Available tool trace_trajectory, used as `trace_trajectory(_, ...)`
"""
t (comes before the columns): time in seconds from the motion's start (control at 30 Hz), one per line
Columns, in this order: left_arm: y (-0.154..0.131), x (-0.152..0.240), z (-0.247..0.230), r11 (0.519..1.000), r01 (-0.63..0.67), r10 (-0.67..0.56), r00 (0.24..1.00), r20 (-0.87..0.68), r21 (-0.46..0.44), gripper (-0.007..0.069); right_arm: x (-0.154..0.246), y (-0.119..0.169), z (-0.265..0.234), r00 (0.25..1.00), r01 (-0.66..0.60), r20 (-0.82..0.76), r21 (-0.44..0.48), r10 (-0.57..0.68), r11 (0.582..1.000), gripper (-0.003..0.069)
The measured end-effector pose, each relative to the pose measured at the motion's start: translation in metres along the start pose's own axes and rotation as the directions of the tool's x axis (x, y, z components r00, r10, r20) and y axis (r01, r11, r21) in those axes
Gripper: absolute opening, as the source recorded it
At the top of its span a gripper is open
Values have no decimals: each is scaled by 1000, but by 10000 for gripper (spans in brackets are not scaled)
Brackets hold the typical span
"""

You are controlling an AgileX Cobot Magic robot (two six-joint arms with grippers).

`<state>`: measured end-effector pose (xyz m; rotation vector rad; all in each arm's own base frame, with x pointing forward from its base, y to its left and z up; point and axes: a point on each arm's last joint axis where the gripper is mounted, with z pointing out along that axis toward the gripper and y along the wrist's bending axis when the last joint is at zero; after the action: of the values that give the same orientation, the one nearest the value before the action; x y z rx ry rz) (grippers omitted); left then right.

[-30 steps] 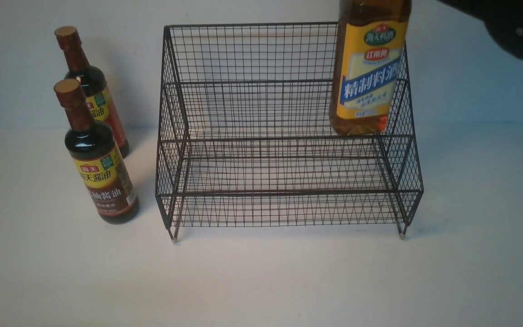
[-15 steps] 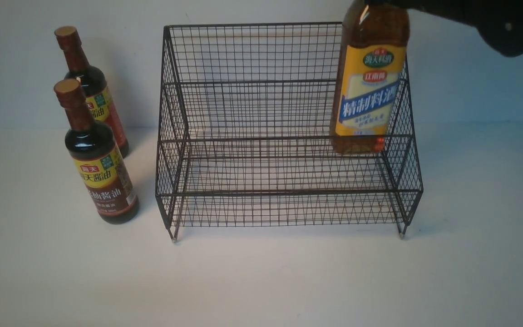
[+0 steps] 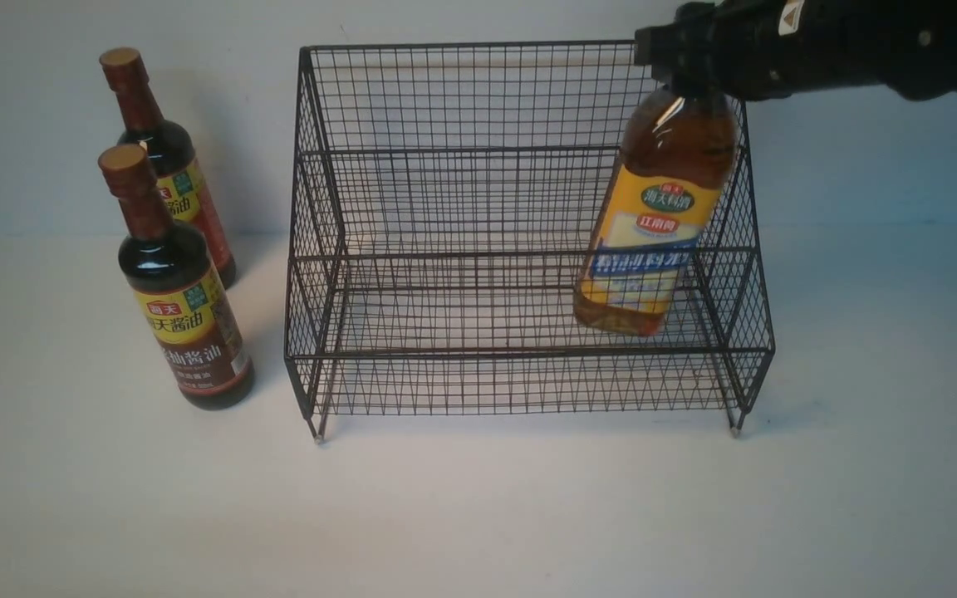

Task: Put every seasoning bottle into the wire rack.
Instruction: Use the right arm to put the condiment bottle back on the shelf

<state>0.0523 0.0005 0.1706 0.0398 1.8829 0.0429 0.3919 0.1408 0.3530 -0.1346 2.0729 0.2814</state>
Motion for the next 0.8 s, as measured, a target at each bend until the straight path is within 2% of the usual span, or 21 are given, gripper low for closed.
trace_trajectory(0.27,0,0,0,1000,0,0,1000,0,0,-5,3,8,2,985,173,-6,-17,-173,985,313)
trace_trajectory(0.5,0,0,0,1000,0,0,1000,0,0,-5,6,17,7,979,201,4,-41,-201,979,323)
trace_trajectory(0.6,0,0,0,1000,0,0,1000,0,0,-5,-4,24,0,977,202,84,-60,-196,978,373)
trace_trajectory(0.8,0,0,0,1000,0,0,1000,0,0,-5,-14,27,-16,972,208,125,-63,-199,976,463)
